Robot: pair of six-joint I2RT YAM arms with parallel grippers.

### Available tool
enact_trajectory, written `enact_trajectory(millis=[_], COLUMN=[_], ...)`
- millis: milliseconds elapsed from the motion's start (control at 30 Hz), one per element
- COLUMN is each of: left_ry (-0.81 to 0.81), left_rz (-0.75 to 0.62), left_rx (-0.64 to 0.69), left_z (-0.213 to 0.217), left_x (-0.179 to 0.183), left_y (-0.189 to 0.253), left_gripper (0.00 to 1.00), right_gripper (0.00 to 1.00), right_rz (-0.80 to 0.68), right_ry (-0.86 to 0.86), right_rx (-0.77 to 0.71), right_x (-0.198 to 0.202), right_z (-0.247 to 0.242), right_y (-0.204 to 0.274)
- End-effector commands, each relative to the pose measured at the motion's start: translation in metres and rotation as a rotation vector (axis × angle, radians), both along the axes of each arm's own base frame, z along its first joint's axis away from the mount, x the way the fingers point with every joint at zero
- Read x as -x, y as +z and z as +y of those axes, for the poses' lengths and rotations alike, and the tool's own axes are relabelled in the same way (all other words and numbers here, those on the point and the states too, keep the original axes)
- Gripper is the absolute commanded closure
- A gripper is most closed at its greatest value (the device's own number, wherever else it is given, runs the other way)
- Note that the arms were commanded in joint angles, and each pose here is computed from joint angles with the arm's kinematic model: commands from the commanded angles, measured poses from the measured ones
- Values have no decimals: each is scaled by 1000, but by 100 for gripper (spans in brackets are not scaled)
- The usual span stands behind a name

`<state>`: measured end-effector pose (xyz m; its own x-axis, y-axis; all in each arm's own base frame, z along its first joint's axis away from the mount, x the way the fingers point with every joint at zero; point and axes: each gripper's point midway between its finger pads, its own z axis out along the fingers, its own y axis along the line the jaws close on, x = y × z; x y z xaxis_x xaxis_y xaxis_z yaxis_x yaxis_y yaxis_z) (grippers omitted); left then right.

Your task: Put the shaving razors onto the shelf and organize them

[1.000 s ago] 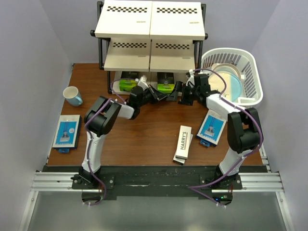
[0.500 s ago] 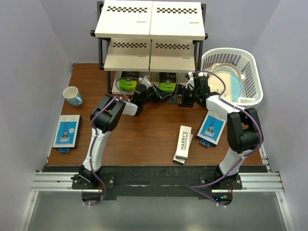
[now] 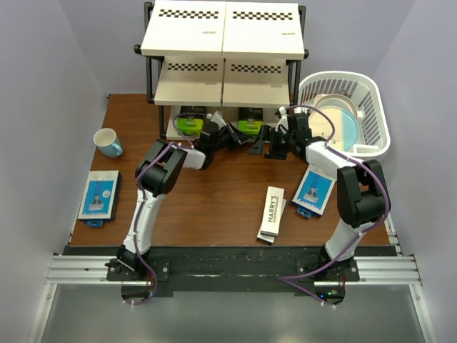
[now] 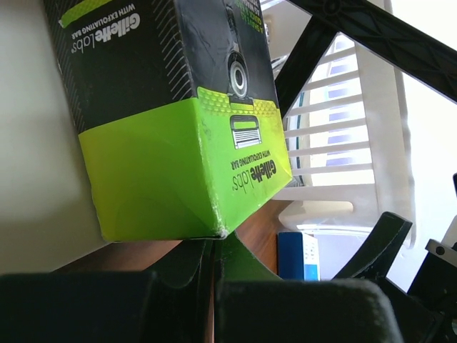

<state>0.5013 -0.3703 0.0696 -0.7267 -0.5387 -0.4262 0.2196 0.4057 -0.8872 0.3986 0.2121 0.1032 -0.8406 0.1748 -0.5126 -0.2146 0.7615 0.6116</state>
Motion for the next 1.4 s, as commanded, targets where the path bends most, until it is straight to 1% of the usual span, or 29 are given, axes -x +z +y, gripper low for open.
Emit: enact_trajectory(millis=[0, 33, 67, 133, 200, 333, 367, 433, 500, 533, 567, 600, 633, 667, 700, 733, 767, 833, 867, 900, 1000, 1067, 1100, 1167, 1200, 1233, 1267, 1300, 1367], left_ry=[19, 20, 16, 2, -30, -61, -64, -87, -97, -124, -138, -143, -163, -169, -175, -180, -216, -293, -321, -342, -266, -122, -86, -34, -75, -104, -71, -78, 12], left_rz=[-22, -11, -16, -24, -62, -99, -99, -129, -107, -142, -90, -81, -122, -81, -103, -81, -13, -76, -2, -20, -7, 15, -37, 37, -22, 69, 128, 152, 279], left_rx=[14, 14, 20, 23, 47, 63, 62, 37, -18, -67, -124, -166, -222, -266, -312, -354, -402, -500, -553, -598, -683, -785, -847, -976, -1063, -1138, -1183, -1238, -1286], left_z=[3, 4, 4, 5, 5, 23, 28, 42, 55, 63, 71, 79, 89, 101, 111, 119, 129, 139, 150, 159, 197, 242, 257, 304, 319, 340, 369, 391, 447], left_x=[-12, -10, -8, -1, 7, 36, 42, 60, 74, 89, 100, 108, 122, 132, 143, 148, 164, 177, 193, 198, 198, 186, 176, 180, 172, 188, 192, 195, 214], left_y=[8, 6, 10, 12, 32, 63, 68, 79, 74, 78, 64, 59, 61, 50, 52, 46, 31, 28, 14, 9, 11, 22, 39, 44, 59, 52, 52, 52, 47], left_gripper=[100, 98, 87, 80, 65, 53, 47, 43, 41, 41, 40, 40, 38, 37, 34, 30, 29, 25, 25, 24, 23, 20, 18, 8, 7, 7, 7, 7, 7], right_gripper=[8, 8, 8, 8, 8, 8, 8, 8, 7, 7, 7, 7, 8, 8, 8, 8, 8, 9, 9, 9, 9, 9, 9, 9, 9, 9, 9, 9, 9], right_rz=[-43, -41, -44, -47, -56, -84, -84, -106, -128, -135, -103, -154, -123, -135, -197, -172, -178, -168, -170, -165, -203, -247, -237, -262, -256, -276, -280, -287, -305], right_ry=[14, 14, 13, 15, 21, 40, 43, 57, 101, 120, 142, 192, 234, 268, 321, 343, 342, 386, 395, 415, 469, 481, 486, 487, 482, 472, 462, 457, 447], right_rx=[-11, -11, -12, -11, -11, -5, 1, 9, 49, 67, 104, 153, 191, 231, 282, 322, 381, 439, 454, 476, 495, 531, 553, 558, 556, 546, 530, 516, 467], right_x=[-4, -4, -5, -4, -5, -7, -6, -6, 0, 3, 14, 18, 33, 39, 44, 56, 59, 77, 83, 91, 115, 122, 127, 132, 134, 132, 133, 131, 126], right_z=[3, 3, 2, 3, 3, 4, 3, 2, -1, -4, -9, -15, -21, -26, -34, -42, -52, -65, -69, -74, -81, -88, -93, -95, -96, -93, -91, -88, -79], right_y=[9, 8, 9, 10, 13, 24, 24, 31, 35, 36, 32, 40, 36, 37, 46, 43, 43, 47, 48, 43, 43, 45, 41, 45, 43, 46, 48, 50, 59])
